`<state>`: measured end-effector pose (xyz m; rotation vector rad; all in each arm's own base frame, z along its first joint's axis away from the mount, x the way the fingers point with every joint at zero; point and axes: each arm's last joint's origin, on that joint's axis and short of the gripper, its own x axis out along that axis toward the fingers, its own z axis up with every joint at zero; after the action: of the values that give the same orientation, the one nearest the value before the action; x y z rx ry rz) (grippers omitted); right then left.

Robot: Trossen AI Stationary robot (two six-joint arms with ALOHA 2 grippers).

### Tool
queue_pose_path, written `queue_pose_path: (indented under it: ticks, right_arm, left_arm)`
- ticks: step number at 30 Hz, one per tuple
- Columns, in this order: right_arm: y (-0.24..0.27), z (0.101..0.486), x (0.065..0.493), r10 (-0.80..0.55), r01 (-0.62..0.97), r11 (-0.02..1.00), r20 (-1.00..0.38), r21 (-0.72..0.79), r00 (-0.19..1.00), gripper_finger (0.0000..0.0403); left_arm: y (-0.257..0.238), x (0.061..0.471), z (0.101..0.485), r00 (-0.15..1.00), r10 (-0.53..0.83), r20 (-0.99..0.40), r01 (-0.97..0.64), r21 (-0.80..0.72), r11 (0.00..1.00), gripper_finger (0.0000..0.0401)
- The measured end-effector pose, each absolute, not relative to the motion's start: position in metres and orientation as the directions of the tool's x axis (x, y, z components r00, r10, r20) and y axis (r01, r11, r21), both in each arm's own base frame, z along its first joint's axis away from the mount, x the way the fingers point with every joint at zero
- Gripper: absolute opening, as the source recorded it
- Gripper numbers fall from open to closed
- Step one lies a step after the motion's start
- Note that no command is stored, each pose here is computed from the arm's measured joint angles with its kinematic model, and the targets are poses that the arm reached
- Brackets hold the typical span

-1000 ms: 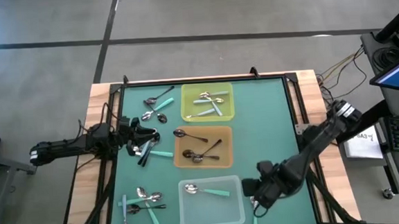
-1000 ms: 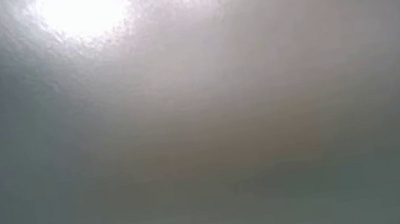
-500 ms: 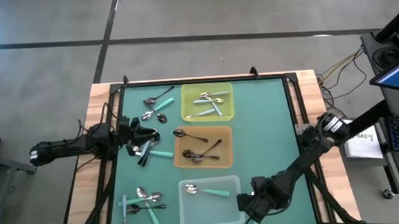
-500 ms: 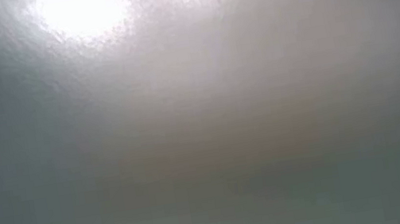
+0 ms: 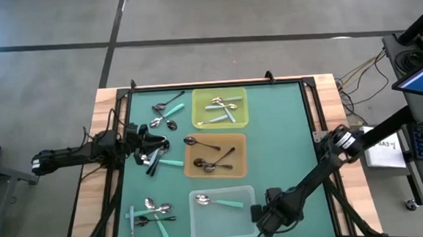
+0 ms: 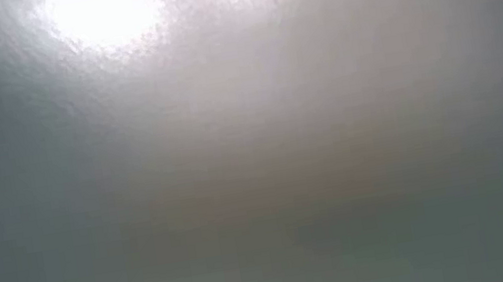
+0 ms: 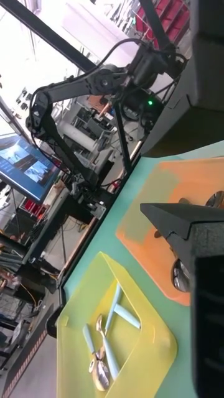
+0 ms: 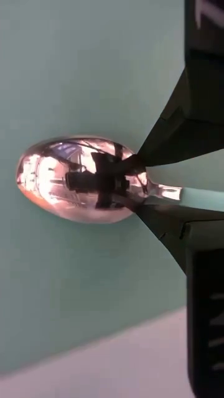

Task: Sort silverware by color (type)
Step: Put the green spoon into the transparent bin

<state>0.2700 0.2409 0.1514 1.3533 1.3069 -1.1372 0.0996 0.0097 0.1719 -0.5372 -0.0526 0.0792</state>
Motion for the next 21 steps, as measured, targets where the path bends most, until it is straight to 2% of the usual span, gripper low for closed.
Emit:
queue_pose_path:
  ticks: [9,21]
  right_arm:
    - [0.2358,0.1465,0.2669,0.103,0.999,-0.014,-0.994,-0.047,-0.046,0.0097]
    - [0.2318,0.1459,0.2669,0.088,0.998,0.014,-0.994,-0.062,-0.063,0.0086]
  left_arm:
    - [0.0097,0.0996,0.1719,0.996,0.089,0.03,-0.061,-0.513,0.856,0.0111]
    - [0.0097,0.0996,0.1719,0.996,0.089,0.03,-0.062,-0.513,0.856,0.0111]
